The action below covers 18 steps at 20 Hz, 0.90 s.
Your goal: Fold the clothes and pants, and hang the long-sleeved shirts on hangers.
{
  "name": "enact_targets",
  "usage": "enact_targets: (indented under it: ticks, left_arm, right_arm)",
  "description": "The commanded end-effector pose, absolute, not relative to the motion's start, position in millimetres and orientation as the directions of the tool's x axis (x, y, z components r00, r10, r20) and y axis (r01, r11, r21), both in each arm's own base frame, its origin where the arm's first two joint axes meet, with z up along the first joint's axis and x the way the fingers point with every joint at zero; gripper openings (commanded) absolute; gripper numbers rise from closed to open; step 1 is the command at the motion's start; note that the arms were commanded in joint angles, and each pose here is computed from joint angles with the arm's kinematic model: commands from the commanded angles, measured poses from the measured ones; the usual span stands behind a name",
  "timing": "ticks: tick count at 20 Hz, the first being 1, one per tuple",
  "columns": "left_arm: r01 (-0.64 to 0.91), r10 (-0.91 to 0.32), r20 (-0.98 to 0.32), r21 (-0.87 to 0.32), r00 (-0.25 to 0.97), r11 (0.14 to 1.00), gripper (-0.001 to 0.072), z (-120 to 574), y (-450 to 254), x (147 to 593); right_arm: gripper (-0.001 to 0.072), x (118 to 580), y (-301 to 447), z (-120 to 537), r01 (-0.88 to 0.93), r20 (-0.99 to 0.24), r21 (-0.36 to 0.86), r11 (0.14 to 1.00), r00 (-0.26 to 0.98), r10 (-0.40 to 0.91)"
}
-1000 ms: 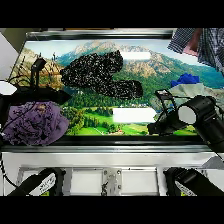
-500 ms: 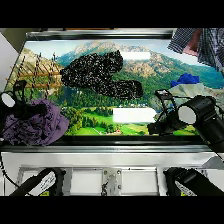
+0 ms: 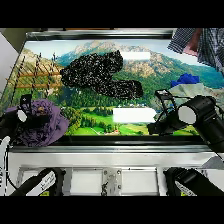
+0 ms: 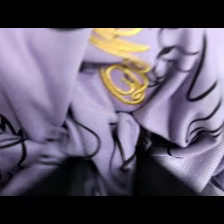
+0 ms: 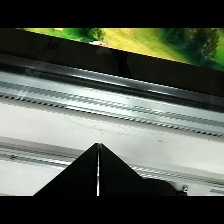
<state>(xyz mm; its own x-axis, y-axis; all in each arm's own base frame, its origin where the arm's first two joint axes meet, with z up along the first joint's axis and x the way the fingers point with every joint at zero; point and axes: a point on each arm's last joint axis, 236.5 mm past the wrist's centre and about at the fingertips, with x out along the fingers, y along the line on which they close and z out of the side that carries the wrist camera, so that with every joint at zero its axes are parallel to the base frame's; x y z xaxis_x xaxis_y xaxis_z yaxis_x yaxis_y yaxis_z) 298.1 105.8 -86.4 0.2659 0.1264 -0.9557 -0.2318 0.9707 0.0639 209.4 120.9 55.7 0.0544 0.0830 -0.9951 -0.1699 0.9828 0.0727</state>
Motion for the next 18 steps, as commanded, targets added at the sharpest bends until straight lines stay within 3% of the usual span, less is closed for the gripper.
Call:
enact_targets:
  ticks: [1,5,9,13,18]
  left_arm:
    - [-0.239,0.105,-0.96,0.041,0.26,0.97,0.0014,-83,99,299]
    - [-0.119,-0.073,-0.896,-0.139,0.439,0.983,0.0014,6,19,355]
    - [0.29,-0.374,-0.68,-0.241,0.631,0.926,0.0014,141,-137,363]
    - [0.577,-0.632,-0.544,-0.297,0.552,0.76,0.0015,197,-274,311]
    - [0.702,-0.734,-0.521,-0.314,0.435,0.639,0.0015,182,-394,307]
  right_arm:
    - [0.0027,209,121,56,-0.17,-0.995,0.073,0.983,0.055,0.084]
    - [0.0027,204,130,56,-0.169,-0.992,0.113,0.979,0.033,0.12]
    - [0.0028,208,125,58,-0.179,-0.993,0.092,0.98,0.052,0.102]
    - [0.0027,248,80,92,-0.095,-0.97,-0.042,0.995,0.241,-0.018]
    - [0.0028,290,39,148,0.072,-0.876,0.021,0.997,0.482,-0.016]
